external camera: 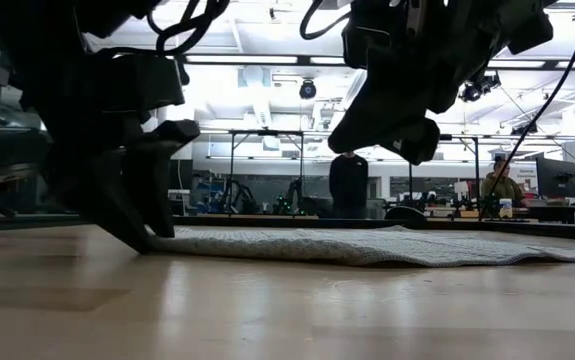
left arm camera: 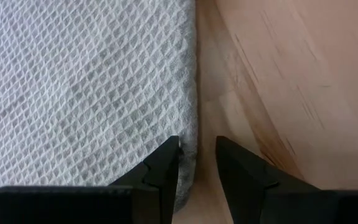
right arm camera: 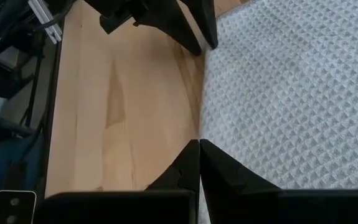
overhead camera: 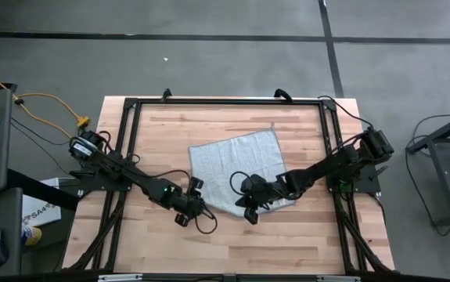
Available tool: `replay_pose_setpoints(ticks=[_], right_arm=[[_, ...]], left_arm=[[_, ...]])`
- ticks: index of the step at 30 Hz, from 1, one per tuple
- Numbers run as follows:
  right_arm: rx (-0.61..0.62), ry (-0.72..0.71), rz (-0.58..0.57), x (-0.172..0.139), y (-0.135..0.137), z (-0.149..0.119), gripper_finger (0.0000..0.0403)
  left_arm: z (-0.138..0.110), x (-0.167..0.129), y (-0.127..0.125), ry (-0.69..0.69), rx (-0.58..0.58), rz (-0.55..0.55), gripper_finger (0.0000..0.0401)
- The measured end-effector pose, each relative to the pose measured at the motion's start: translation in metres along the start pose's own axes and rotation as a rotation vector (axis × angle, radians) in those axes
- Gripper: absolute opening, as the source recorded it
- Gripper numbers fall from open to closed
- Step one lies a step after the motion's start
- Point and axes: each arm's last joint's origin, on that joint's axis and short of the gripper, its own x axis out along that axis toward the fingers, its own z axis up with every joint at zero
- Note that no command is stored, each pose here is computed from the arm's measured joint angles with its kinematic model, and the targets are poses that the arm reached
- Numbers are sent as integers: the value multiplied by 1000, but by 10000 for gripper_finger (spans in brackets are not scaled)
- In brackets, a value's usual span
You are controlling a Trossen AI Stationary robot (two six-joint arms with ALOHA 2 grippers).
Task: Fold microfiber towels
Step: Fold the gray towel
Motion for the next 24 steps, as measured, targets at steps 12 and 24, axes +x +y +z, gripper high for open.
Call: replay_pose_setpoints(ticks=[12, 24], right_arm=[[0, 0, 0, 0, 0, 0, 2], [0, 12, 1, 0, 0, -1, 2]], left_arm=[[-1, 0, 3, 36, 60, 85, 11], [19, -14, 13, 71, 104, 180, 6]])
